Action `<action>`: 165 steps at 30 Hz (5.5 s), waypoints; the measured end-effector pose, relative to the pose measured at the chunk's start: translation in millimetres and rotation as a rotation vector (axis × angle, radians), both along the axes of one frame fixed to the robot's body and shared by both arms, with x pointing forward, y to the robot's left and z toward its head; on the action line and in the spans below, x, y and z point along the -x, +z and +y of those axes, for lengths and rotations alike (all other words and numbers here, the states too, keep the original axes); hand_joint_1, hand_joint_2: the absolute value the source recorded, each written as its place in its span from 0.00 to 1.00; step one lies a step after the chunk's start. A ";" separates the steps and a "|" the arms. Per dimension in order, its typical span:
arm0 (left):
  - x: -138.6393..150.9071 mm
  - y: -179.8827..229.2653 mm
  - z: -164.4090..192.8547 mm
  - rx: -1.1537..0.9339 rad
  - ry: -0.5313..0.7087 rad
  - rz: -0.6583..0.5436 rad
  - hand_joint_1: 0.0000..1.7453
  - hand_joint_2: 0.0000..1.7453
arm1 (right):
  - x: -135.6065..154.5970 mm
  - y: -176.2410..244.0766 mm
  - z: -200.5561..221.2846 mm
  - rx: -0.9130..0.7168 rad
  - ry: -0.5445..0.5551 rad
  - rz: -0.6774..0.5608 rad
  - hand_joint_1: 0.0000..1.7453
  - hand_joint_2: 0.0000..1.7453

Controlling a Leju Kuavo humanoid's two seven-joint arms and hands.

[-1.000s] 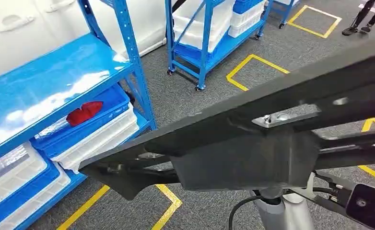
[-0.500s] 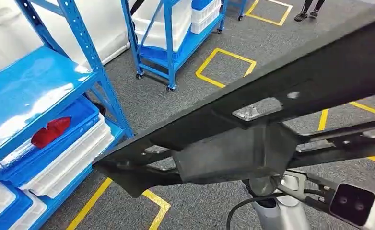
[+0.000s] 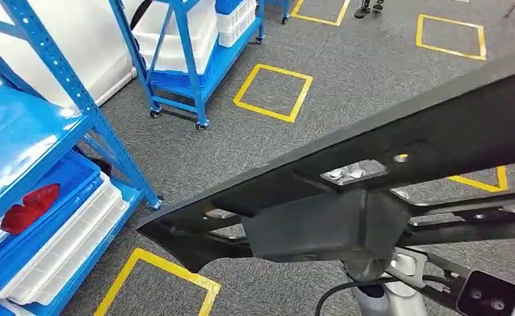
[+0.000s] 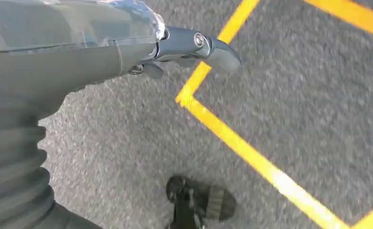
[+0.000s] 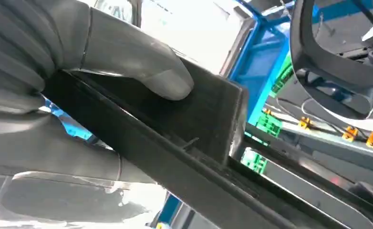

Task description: Take the parts from the cabinet and place them on the table.

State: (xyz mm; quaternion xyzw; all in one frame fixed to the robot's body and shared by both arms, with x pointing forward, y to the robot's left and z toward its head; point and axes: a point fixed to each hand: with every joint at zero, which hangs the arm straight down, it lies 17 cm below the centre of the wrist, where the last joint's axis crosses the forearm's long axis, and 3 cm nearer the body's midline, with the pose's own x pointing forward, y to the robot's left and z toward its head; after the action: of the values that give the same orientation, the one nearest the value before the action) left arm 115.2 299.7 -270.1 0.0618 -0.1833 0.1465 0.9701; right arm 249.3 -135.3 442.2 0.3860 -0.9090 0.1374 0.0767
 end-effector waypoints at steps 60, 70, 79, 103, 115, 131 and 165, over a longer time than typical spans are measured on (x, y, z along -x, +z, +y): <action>-4.4 1.8 -17.3 0.022 0.003 -0.024 0.00 1.00 | 18.6 27.0 10.3 -0.010 0.037 -0.069 1.00 1.00; -3.3 1.7 -20.4 0.034 0.006 -0.024 0.00 1.00 | 21.0 29.0 9.3 -0.006 0.056 -0.075 1.00 1.00; -9.5 3.0 -21.4 0.038 0.004 -0.035 0.00 1.00 | 12.9 31.8 4.3 -0.010 0.031 -0.070 1.00 1.00; -4.2 1.3 -27.3 0.046 -0.024 -0.011 0.00 1.00 | -82.4 25.0 31.6 0.097 -0.057 0.108 1.00 1.00; -4.5 1.5 -31.2 0.055 -0.035 -0.011 0.00 1.00 | -92.3 20.9 28.8 0.090 -0.056 0.142 1.00 1.00; -1.3 0.5 -30.1 0.059 -0.025 0.000 0.00 1.00 | -93.7 7.9 26.0 0.080 -0.021 0.162 1.00 1.00; -0.4 -0.2 -22.8 0.050 0.001 0.009 0.00 1.00 | -93.7 -2.6 22.4 0.081 -0.007 0.179 1.00 1.00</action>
State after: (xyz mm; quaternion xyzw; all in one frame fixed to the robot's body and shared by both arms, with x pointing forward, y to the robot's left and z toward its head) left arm 115.6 276.8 -270.3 0.0382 -0.1755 0.1511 0.9721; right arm 343.0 -112.9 439.7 0.3902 -0.8936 0.1386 0.1734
